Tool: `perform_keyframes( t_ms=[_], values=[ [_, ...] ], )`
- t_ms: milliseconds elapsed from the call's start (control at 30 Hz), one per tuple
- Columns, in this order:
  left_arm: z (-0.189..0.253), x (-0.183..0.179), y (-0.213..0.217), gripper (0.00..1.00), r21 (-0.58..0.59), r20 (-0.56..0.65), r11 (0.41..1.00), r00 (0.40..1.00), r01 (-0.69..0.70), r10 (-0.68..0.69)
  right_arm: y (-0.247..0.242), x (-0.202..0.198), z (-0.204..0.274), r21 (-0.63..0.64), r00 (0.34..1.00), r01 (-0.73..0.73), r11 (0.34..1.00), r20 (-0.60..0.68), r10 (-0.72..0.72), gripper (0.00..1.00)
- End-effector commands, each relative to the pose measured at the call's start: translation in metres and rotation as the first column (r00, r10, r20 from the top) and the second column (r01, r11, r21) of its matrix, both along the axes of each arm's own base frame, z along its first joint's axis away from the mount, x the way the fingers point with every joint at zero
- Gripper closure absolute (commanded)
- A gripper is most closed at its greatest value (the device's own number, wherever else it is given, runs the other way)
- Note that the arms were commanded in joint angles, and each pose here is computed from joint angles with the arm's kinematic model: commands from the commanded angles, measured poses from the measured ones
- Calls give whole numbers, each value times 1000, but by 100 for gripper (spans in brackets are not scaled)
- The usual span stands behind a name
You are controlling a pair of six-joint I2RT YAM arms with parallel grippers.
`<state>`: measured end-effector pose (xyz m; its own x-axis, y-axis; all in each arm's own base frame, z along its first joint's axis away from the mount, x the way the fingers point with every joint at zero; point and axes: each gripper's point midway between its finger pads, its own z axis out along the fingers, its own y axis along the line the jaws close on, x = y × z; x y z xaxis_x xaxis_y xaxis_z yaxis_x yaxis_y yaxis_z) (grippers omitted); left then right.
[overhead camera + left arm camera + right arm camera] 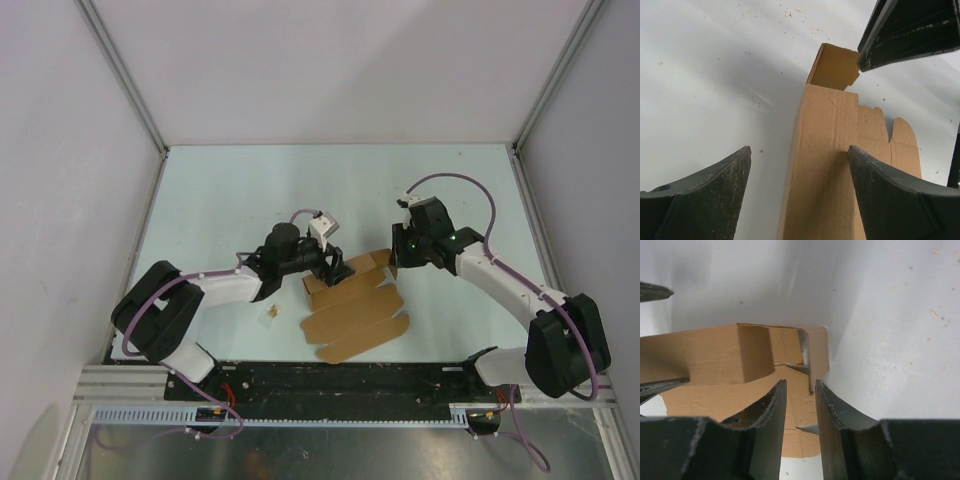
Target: Fold the paper box
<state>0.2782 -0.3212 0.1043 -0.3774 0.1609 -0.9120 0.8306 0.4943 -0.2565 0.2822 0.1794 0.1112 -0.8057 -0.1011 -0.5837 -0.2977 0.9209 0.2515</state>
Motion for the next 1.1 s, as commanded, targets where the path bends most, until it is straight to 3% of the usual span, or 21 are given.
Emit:
perform_keyframes(
  t_ms=[0,167,567,800,1067],
  values=[
    [12,4,-10,17,-8,65,999,997,41,-40,-21,8,9,64,986,165,984,-6,-165,64],
    [12,2,-11,20,-7,67,999,997,44,-44,-46,10,6,86,954,301,950,-45,-298,60],
    [10,0,-13,25,-6,62,998,996,59,-59,-24,5,38,176,993,88,980,67,-102,60],
    [12,-3,-13,25,-12,61,998,996,69,-68,-17,10,18,141,997,73,987,29,-77,55],
    [14,-3,-14,25,-17,60,997,996,72,-71,-5,19,2,109,999,47,993,6,-48,59]
  ],
)
